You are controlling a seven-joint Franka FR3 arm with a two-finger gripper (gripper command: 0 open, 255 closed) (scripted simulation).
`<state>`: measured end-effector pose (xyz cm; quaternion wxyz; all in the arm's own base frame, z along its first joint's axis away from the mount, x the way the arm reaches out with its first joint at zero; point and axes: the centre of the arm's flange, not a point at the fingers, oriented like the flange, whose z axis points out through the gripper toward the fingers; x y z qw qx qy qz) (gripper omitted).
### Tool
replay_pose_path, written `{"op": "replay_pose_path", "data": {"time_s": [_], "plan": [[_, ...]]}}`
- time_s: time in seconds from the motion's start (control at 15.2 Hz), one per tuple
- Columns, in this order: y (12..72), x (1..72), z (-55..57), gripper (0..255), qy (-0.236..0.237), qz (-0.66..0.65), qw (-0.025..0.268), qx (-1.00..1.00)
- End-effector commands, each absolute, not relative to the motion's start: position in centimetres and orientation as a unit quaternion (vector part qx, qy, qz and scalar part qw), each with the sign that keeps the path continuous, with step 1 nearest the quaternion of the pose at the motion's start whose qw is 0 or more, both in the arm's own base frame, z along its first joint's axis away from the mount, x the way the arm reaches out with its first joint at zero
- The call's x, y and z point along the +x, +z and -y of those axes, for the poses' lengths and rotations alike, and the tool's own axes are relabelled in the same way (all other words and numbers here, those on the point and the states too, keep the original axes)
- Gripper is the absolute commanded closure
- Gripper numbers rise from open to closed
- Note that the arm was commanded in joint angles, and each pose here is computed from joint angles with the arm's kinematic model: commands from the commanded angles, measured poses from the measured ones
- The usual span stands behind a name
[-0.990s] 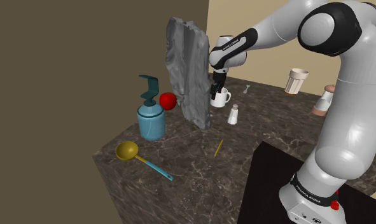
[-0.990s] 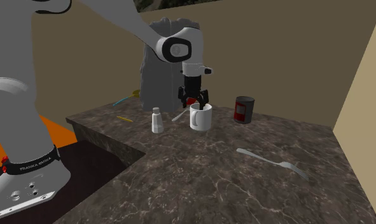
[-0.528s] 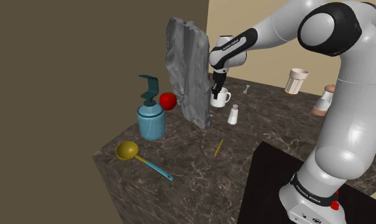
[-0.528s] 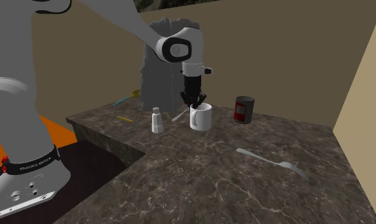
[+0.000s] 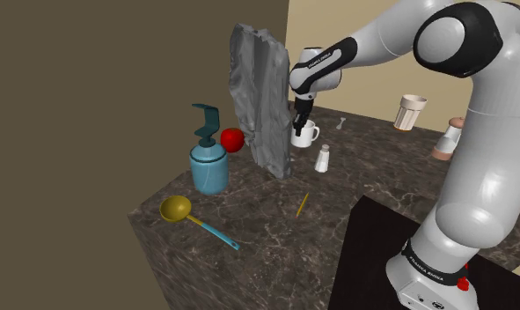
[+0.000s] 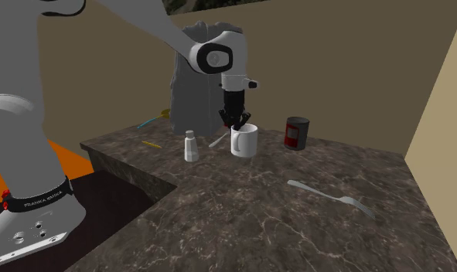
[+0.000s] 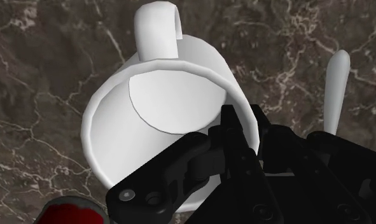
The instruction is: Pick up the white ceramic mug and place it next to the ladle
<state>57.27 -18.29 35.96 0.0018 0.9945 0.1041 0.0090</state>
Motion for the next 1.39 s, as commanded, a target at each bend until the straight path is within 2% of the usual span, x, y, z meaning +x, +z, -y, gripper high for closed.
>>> {"op": "replay_pose_path", "data": {"time_s": [0.0,1.32], "plan": [[36.9,57.3,18.4,255,0.009,-0.104,0.002,0.995],[47.5,57.3,18.4,255,0.009,-0.104,0.002,0.995]]}}
